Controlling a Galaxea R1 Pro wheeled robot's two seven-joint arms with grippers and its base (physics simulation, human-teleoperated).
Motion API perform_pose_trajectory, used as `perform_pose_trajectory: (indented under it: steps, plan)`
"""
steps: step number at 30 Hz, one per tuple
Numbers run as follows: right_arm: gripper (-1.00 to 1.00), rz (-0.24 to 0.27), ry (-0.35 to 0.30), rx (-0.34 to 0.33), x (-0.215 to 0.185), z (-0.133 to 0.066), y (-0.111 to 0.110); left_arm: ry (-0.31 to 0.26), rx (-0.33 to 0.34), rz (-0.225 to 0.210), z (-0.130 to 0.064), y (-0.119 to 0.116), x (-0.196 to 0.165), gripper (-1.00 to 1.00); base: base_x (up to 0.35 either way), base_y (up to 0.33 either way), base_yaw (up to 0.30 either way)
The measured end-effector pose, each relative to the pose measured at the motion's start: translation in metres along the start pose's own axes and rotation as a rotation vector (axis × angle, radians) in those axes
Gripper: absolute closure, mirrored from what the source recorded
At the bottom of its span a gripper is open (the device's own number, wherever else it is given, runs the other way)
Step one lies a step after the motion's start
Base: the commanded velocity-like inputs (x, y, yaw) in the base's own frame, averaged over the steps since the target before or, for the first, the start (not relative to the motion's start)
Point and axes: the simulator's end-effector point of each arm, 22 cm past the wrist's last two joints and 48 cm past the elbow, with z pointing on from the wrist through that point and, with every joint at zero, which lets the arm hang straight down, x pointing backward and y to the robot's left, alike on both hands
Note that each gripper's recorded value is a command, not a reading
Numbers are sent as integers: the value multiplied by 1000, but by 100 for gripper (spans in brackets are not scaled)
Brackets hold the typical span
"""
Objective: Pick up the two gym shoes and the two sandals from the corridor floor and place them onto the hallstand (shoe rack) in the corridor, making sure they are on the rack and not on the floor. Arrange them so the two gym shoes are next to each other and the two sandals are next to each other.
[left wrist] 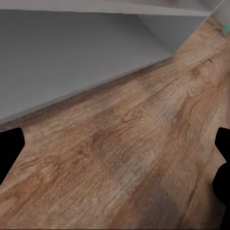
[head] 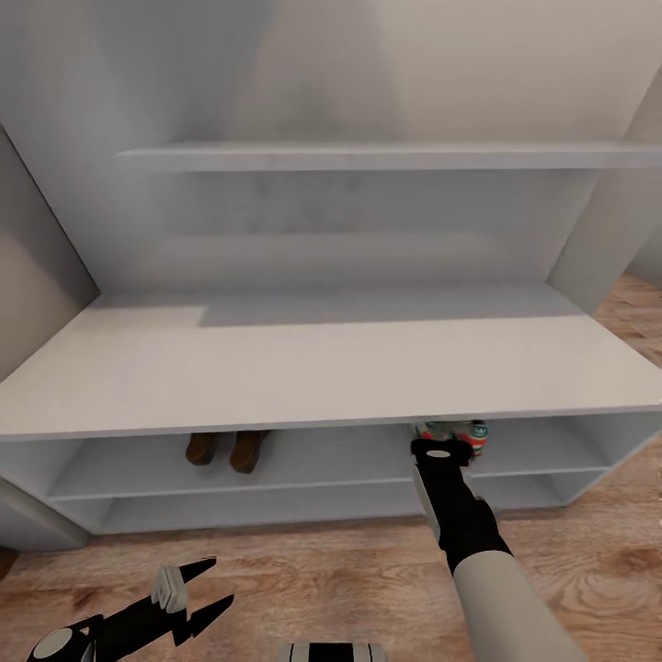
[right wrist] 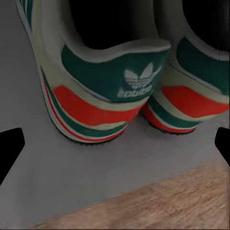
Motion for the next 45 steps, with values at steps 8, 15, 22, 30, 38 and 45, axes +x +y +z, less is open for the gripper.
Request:
perform_pose_trajectory:
  steps: [8,15,22,30,38,45]
  plan:
    - [-100,-1,0,0,0,0,0,0,0,0,0,0,0,-100,-324,0,0]
    - [-100,-2,0,0,0,0,0,0,0,0,0,0,0,-100,-335,0,0]
    - [-100,-2,1,-1,1,0,0,0,1,0,0,0,0,-100,-336,0,0]
    - [-100,-6,10,-4,5,1,2,-1,2,2,0,0,-1,-100,-336,0,0]
    - [-100,-25,42,-14,22,4,8,-1,1,4,-1,0,-1,-100,-336,0,0]
    - [-100,-31,50,-17,26,4,10,0,0,3,-1,1,-1,-100,-295,0,0]
